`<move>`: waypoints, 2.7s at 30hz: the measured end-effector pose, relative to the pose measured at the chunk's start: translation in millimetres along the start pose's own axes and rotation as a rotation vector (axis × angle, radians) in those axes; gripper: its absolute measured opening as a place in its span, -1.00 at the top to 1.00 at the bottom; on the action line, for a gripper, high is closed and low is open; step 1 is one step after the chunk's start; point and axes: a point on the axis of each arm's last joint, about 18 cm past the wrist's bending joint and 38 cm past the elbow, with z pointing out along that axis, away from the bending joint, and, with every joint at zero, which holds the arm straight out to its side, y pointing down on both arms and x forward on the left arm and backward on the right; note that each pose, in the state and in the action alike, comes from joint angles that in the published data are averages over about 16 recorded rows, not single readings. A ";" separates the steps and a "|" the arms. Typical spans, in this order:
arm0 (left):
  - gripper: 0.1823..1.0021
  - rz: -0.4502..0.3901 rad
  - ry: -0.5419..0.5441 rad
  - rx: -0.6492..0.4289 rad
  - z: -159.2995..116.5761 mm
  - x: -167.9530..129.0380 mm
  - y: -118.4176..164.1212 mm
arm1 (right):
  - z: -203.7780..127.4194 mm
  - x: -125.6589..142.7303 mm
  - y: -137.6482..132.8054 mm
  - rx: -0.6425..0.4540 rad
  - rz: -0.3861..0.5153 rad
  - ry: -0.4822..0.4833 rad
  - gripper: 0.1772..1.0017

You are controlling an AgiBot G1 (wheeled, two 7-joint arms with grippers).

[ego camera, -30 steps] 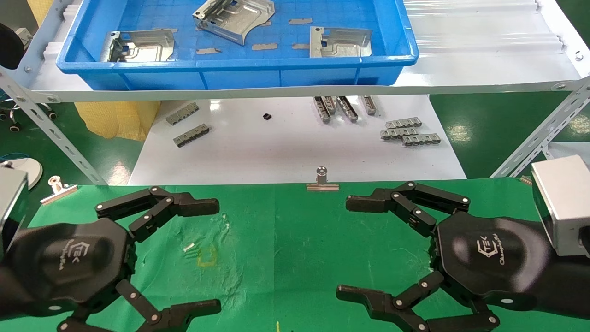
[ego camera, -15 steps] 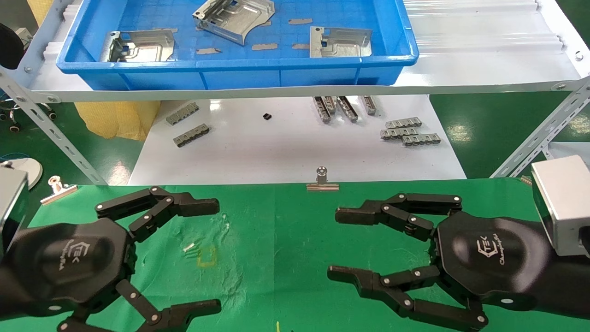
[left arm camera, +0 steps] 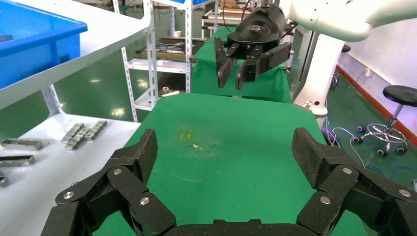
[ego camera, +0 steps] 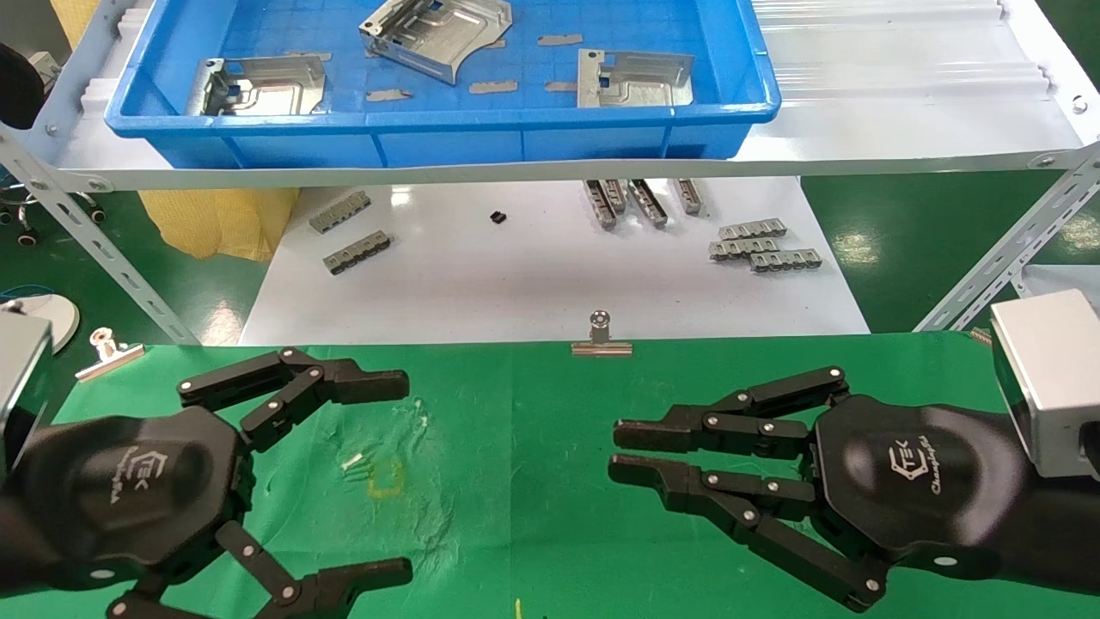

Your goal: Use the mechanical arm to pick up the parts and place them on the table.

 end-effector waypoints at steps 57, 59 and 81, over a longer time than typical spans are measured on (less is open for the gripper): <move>-0.77 -0.073 -0.905 -0.234 110.0 -310.2 -102.6 | 0.0 0.0 0.0 0.000 0.000 0.000 0.79; -0.71 -0.081 -0.901 -0.233 110.5 -309.6 -101.2 | 0.0 0.0 0.0 0.000 0.000 0.000 0.73; 0.49 -0.139 -0.869 -0.194 105.5 -305.2 -96.3 | 0.0 0.0 0.0 0.000 0.000 0.000 -0.40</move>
